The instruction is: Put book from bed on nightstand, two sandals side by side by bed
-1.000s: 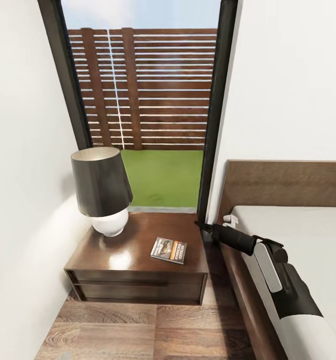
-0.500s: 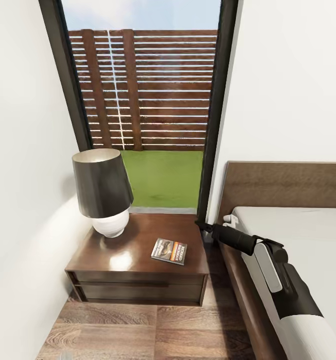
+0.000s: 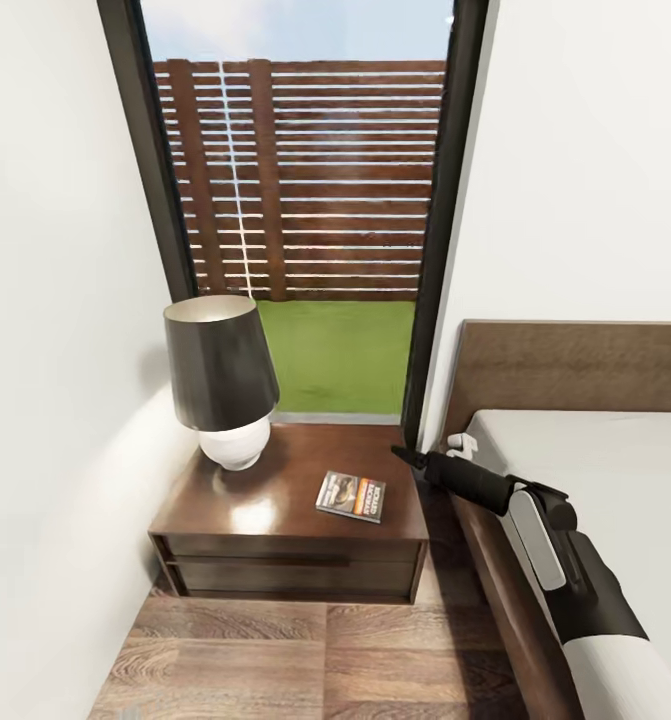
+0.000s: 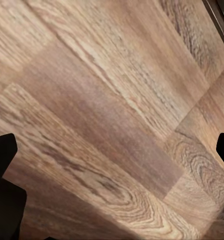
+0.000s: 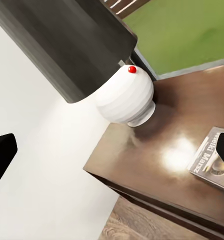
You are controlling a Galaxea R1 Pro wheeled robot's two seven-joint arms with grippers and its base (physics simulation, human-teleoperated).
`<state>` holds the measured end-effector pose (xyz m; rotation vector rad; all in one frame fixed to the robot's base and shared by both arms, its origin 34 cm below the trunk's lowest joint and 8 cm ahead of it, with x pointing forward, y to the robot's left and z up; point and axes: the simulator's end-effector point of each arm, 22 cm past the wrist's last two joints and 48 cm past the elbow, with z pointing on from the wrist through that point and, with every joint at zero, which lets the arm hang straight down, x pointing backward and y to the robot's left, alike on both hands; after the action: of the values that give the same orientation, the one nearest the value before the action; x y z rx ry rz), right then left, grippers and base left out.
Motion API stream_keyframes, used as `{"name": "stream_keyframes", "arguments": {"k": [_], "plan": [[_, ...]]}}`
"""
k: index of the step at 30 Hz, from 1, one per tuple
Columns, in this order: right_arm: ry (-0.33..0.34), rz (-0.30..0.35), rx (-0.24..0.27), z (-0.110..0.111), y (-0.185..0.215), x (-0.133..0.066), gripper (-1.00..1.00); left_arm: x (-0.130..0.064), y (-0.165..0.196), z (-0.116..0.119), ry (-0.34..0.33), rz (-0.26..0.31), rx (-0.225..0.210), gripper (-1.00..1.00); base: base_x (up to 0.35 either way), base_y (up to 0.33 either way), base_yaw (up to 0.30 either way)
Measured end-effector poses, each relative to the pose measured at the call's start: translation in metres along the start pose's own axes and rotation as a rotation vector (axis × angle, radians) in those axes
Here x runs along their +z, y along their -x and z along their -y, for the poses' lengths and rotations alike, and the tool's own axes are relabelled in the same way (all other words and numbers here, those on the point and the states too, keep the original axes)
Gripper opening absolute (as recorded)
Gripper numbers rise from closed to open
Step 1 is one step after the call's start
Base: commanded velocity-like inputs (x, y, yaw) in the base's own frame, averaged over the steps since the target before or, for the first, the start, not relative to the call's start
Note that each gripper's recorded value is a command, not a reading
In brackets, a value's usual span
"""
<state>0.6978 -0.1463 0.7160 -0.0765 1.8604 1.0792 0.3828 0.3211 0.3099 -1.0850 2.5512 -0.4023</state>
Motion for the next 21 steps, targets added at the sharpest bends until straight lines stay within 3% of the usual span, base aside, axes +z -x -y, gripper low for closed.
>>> {"name": "stream_keyframes", "arguments": {"k": [10, 21], "plan": [[-0.007, -0.011, 0.017, 0.004, -0.012, -0.001, 1.00, 0.001, -0.002, -0.002, 0.004, -0.005, 0.000, 1.00, -0.004, 0.007, 0.000], [-0.098, -0.031, 0.045, 0.048, -0.085, -0.021, 1.00, 0.001, -0.004, -0.002, 0.005, -0.007, 0.000, 1.00, 0.000, 0.000, 0.000]]}}
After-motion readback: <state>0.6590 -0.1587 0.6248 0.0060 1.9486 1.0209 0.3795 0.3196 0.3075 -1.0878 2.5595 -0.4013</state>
